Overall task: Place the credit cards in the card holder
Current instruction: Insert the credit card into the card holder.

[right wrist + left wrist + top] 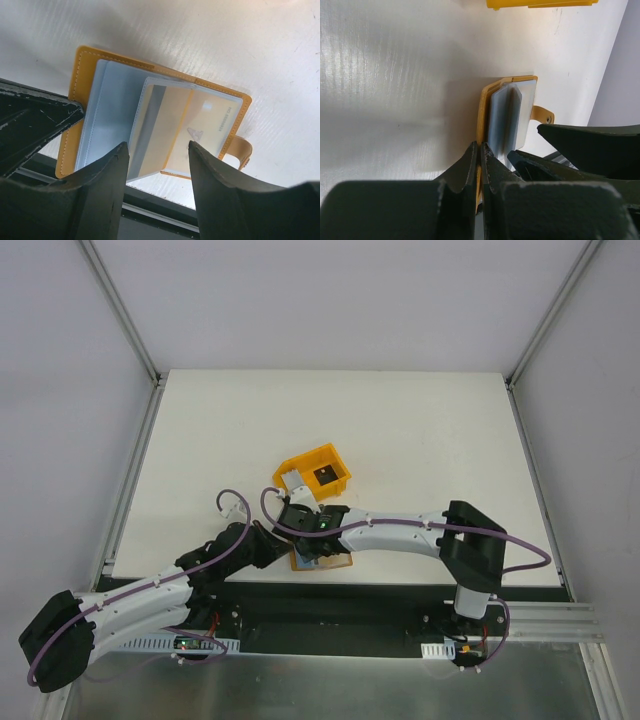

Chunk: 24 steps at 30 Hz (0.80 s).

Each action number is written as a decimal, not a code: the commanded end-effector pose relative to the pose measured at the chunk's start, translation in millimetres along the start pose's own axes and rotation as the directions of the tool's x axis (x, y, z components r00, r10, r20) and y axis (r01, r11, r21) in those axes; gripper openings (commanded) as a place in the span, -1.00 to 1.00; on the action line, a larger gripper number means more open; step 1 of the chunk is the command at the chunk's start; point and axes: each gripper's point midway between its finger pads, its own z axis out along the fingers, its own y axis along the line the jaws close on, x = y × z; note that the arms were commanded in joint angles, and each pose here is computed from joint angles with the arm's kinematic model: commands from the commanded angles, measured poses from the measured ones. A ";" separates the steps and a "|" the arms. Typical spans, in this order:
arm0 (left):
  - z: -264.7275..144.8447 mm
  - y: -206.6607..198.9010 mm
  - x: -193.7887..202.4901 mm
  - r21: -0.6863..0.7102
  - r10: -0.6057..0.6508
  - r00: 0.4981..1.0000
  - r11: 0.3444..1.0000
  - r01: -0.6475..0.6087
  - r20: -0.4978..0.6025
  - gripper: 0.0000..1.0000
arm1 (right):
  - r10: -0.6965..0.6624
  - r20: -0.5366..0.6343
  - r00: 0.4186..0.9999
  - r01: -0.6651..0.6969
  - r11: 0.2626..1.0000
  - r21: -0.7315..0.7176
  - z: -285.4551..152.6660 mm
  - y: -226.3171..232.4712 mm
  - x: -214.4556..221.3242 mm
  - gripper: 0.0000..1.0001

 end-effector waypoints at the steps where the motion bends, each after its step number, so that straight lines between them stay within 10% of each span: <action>1: 0.1 2.6 -0.6 0.003 -0.011 1.000 1.000 0.011 0.011 -1.00 | 0.001 0.024 1.000 -0.003 0.999 0.052 -16.2 -18.0 -1.2 0.06; 24: 0.8 9.7 -0.5 -0.022 -0.028 0.999 0.999 0.028 0.016 -1.00 | 0.101 0.051 0.994 -0.103 0.994 0.039 -27.3 -49.4 12.1 0.03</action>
